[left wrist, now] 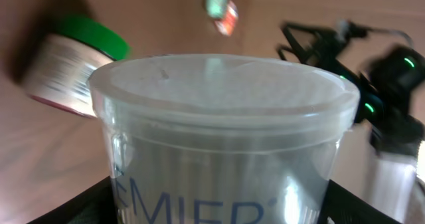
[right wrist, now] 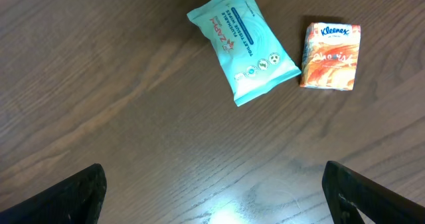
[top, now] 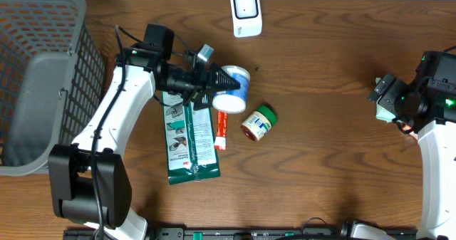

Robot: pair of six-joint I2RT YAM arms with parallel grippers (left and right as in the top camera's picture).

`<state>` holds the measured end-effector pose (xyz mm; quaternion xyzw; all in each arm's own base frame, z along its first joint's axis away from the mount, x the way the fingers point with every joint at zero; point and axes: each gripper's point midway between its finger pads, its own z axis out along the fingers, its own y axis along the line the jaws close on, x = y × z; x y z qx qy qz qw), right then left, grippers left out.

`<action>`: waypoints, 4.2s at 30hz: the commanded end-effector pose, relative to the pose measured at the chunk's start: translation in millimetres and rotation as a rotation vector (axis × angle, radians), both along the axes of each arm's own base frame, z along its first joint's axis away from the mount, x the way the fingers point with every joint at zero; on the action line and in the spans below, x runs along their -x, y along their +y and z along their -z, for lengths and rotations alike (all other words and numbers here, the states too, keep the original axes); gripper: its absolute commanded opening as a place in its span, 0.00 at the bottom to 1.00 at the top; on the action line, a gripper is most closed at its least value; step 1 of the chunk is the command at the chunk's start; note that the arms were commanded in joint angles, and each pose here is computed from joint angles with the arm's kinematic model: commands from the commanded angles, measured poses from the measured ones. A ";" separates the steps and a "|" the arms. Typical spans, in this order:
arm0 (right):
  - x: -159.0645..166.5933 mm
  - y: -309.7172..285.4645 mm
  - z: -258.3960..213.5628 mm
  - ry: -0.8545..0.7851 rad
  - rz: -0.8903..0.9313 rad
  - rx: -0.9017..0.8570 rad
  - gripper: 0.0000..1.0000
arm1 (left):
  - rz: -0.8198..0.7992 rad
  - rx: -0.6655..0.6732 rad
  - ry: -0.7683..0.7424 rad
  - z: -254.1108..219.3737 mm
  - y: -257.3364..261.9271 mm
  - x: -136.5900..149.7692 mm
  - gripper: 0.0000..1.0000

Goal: Scan the item barcode
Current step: 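Lift the cotton-bud tub and carry it up to the white scanner, then hold the cotton-bud tub under the scanner window with the left gripper, then carry the cotton-bud tub right toward the wipes and tissue pack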

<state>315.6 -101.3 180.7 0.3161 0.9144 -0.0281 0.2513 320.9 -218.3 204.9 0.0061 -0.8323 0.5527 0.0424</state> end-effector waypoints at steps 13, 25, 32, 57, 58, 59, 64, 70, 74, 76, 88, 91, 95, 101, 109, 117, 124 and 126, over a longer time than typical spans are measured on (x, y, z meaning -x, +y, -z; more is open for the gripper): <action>0.2 -4.4 -5.8 -0.008 0.001 0.024 0.99 | -0.265 -0.308 -0.236 -71.2 28.2 -86.7 0.67; 0.2 -4.4 -5.8 -0.008 0.001 0.024 0.99 | -0.294 -0.278 -0.263 -53.1 8.8 -173.9 0.67; 0.2 -4.4 -5.8 -0.008 0.001 0.024 0.99 | -0.361 -0.232 -0.259 0.9 -1.8 -231.2 0.66; 0.2 -4.4 -5.8 -0.008 0.001 0.024 0.99 | -0.501 -0.568 -0.632 58.7 -31.0 -294.4 0.66; 0.2 -4.4 -5.8 -0.008 0.001 0.024 0.99 | -0.498 -0.568 -0.641 57.9 -31.3 -295.0 0.66; 0.2 -4.4 -5.8 -0.008 0.001 0.024 0.99 | -0.496 -0.569 -0.646 58.2 -31.3 -295.5 0.65; 0.2 -4.4 -5.8 -0.008 0.001 0.024 0.99 | -0.497 -0.571 -0.647 67.3 -32.1 -299.0 0.66; 0.2 -4.4 -5.8 -0.008 0.001 0.024 0.99 | -0.504 -0.564 -0.657 66.8 -33.0 -301.6 0.66; 0.2 -4.4 -5.8 -0.008 0.001 0.024 0.99 | -0.499 -0.567 -0.651 70.0 -34.0 -299.9 0.66; 0.2 -4.4 -5.8 -0.008 0.001 0.024 0.99 | -0.497 -0.567 -0.650 70.7 -34.6 -299.5 0.66; 0.2 -4.4 -5.8 -0.008 0.001 0.024 0.99 | -0.481 -0.575 -0.639 89.3 -40.3 -299.6 0.66; 0.2 -4.4 -5.8 -0.008 0.001 0.024 0.99 | -0.487 -0.567 -0.652 86.2 -41.0 -302.0 0.66; 0.2 -4.4 -5.8 -0.008 0.001 0.024 0.99 | -0.495 -0.585 -0.649 89.0 -38.0 -302.5 0.66; 0.2 -4.4 -5.8 -0.008 0.001 0.024 0.99 | -0.505 -0.591 -0.656 88.2 -36.6 -304.2 0.66; 0.2 -4.4 -5.8 -0.008 0.001 0.024 0.99 | -0.507 -0.588 -0.660 87.0 -36.9 -305.0 0.66; 0.2 -4.4 -5.8 -0.008 0.001 0.024 0.99 | -0.505 -0.585 -0.664 86.5 -39.0 -304.6 0.66; 0.2 -4.4 -5.8 -0.008 0.001 0.024 0.99 | -0.495 -0.587 -0.705 60.8 -44.8 -297.8 0.63; 0.2 -4.4 -5.8 -0.008 0.001 0.024 0.99 | -0.478 -0.576 -0.726 40.2 -53.4 -287.8 0.63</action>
